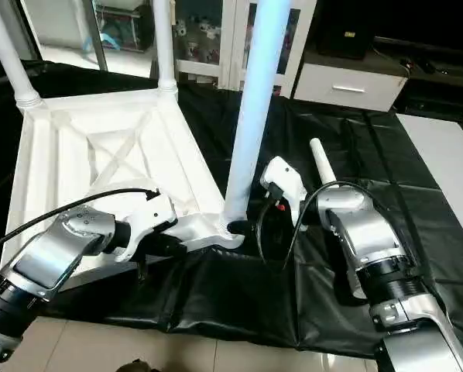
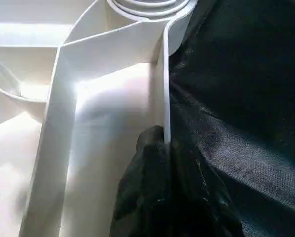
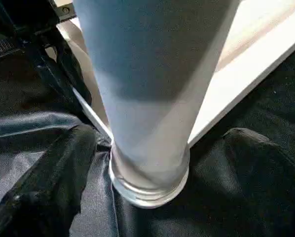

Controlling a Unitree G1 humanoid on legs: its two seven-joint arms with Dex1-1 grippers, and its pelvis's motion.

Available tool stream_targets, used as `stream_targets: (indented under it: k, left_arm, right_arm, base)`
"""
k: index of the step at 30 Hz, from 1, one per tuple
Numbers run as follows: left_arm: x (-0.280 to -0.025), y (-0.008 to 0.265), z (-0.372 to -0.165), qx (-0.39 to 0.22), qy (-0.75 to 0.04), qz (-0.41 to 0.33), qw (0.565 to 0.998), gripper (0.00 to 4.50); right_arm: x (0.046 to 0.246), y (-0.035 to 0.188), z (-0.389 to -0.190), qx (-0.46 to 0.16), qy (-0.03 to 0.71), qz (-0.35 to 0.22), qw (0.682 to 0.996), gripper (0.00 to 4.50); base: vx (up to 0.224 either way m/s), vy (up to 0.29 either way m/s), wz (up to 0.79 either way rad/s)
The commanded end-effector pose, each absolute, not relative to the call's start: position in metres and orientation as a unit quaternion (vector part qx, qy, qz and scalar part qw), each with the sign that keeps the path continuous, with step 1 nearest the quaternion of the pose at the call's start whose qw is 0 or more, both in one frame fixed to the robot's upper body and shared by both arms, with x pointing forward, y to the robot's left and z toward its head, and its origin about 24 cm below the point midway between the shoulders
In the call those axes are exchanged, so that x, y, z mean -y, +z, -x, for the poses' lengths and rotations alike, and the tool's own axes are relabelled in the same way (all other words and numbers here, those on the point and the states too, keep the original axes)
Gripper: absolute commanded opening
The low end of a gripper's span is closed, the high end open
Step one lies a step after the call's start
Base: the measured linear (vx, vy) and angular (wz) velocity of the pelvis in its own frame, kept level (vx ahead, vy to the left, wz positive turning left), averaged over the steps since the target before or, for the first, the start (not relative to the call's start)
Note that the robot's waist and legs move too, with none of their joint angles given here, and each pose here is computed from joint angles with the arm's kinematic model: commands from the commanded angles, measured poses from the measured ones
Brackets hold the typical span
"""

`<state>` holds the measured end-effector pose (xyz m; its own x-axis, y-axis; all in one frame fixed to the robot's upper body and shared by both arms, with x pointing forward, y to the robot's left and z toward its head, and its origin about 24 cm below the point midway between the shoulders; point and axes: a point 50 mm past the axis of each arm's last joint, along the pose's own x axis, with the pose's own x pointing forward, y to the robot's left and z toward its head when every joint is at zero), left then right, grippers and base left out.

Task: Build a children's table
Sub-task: Rotate leg to tighten

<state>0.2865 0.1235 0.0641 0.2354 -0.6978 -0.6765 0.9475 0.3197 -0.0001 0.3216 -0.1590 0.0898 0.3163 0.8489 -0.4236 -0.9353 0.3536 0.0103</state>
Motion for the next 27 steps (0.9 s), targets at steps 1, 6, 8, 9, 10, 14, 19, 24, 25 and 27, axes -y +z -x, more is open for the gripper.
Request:
stream_targets:
  k: [1,6,8,9,10,14,19,24,25,27]
  left_arm:
    - [-0.1103,0.0536,-0.2728,-0.315,-0.590,-0.200,0.716,0.00]
    - [-0.1099,0.0541,-0.2725,-0.315,-0.592,-0.200,0.715,0.00]
    - [-0.1099,0.0543,-0.2724,-0.315,-0.592,-0.200,0.714,0.00]
    - [-0.1100,0.0544,-0.2724,-0.316,-0.592,-0.200,0.714,0.00]
    - [-0.1101,0.0546,-0.2724,-0.316,-0.592,-0.200,0.714,0.00]
    - [-0.1113,0.0547,-0.2719,-0.317,-0.594,-0.200,0.712,0.00]
    - [-0.1122,0.0545,-0.2723,-0.317,-0.592,-0.200,0.714,0.00]
    - [-0.1127,0.0541,-0.2727,-0.317,-0.589,-0.200,0.716,0.00]
    - [-0.1127,0.0540,-0.2729,-0.317,-0.589,-0.200,0.716,0.00]
    - [-0.1128,0.0539,-0.2731,-0.317,-0.589,-0.200,0.716,0.00]
  right_arm:
    - [0.1559,0.0928,-0.3244,-0.174,0.565,0.118,0.798,4.08]
    - [0.1517,0.0923,-0.3259,-0.171,0.573,0.111,0.794,3.75]
    - [0.1505,0.0920,-0.3259,-0.171,0.576,0.108,0.792,3.48]
    - [0.1502,0.0917,-0.3260,-0.171,0.578,0.106,0.791,3.41]
    - [0.1499,0.0913,-0.3261,-0.171,0.580,0.105,0.790,3.41]
    - [0.1494,0.0886,-0.3248,-0.179,0.589,0.102,0.782,2.99]
    - [0.1510,0.0861,-0.3244,-0.186,0.593,0.108,0.776,2.59]
    - [0.1519,0.0851,-0.3247,-0.190,0.596,0.107,0.773,2.22]
    - [0.1520,0.0847,-0.3247,-0.191,0.596,0.108,0.772,2.13]
    - [0.1522,0.0839,-0.3244,-0.192,0.596,0.107,0.772,2.06]
  base:
    - [0.000,0.000,0.00]
    - [0.000,0.000,0.00]
    - [0.000,0.000,0.00]
    - [0.000,0.000,0.00]
    - [0.000,0.000,0.00]
    - [0.000,0.000,0.00]
    - [0.000,0.000,0.00]
    - [0.000,0.000,0.00]
    - [0.000,0.000,0.00]
    - [0.000,0.000,0.00]
